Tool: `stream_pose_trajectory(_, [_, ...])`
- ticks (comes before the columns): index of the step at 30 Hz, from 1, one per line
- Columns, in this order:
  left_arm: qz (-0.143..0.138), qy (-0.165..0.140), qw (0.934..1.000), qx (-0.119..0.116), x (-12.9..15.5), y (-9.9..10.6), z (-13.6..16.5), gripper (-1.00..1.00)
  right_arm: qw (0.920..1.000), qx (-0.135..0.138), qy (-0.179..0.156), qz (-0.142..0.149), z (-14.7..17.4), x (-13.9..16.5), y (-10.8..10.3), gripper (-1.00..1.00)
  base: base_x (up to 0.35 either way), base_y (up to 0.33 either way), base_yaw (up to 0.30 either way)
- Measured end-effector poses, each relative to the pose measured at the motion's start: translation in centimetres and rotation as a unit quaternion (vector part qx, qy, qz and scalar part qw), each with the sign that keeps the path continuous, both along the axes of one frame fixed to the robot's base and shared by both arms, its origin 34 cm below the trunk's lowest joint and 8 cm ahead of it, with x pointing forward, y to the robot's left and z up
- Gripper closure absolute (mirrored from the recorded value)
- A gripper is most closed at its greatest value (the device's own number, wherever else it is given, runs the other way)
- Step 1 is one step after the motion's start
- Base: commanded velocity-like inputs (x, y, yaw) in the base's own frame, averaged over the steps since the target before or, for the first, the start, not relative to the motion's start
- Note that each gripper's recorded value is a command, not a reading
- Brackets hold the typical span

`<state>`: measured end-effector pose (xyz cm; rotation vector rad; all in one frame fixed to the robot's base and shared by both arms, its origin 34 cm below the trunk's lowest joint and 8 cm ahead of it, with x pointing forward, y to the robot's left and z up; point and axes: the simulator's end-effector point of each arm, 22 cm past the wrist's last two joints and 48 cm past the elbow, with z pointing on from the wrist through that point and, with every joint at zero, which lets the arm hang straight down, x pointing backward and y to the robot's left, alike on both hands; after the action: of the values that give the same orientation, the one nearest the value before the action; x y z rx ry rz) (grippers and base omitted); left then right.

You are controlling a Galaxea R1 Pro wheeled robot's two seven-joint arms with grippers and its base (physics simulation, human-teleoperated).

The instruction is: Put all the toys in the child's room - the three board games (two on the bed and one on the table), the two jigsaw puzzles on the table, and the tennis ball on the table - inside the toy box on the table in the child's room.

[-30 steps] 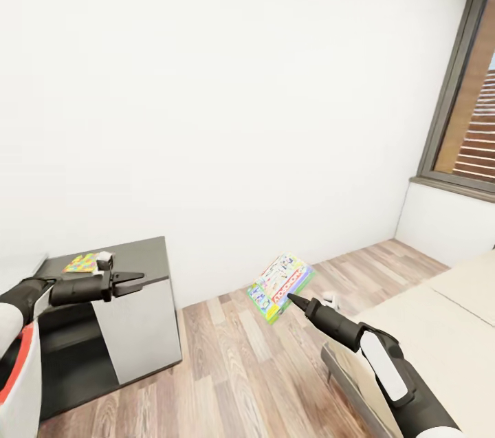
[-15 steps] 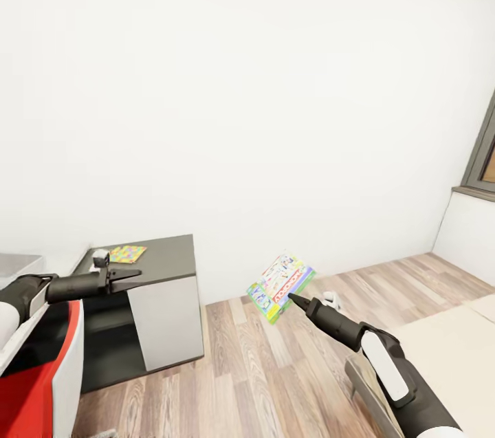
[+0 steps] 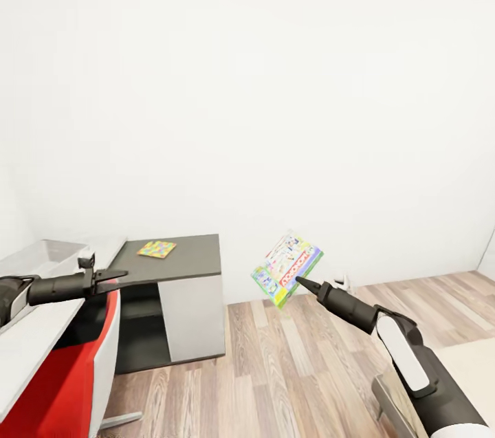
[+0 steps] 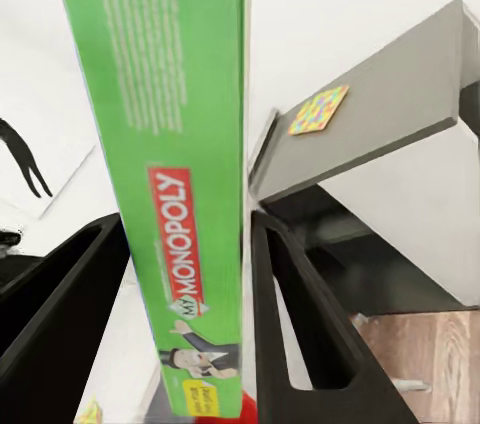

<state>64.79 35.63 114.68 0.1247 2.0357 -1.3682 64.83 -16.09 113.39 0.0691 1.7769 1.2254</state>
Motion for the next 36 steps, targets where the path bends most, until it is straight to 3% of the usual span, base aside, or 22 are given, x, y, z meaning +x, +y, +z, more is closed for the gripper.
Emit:
stream_pose_trajectory(8, [0.007, -0.002, 1.0, 0.001, -0.2, 0.9, 0.4, -1.0, 1.0, -0.003, 0.0, 0.005, 0.4, -0.2, 0.0, 1.0, 0.0, 0.0, 0.214])
stream_pose_trajectory(22, [0.01, 0.0, 1.0, -0.001, -0.3, 1.1, 0.3, -1.0, 1.0, -0.004, 0.001, 0.004, 0.3, -0.2, 0.2, 1.0, 0.082, -0.066, 0.016])
stream_pose_trajectory(29, [0.01, 0.0, 1.0, -0.001, -0.3, 1.1, 0.3, -1.0, 1.0, -0.003, -0.002, 0.006, 0.6, -0.3, 0.6, 1.0, 0.062, -0.235, 0.026])
stream_pose_trajectory(36, [0.01, 0.0, 0.9999, -0.001, -0.3, 1.1, 0.3, -1.0, 1.0, -0.002, -0.003, 0.008, 0.7, -0.3, 0.9, 1.0, 0.158, -0.224, 0.244])
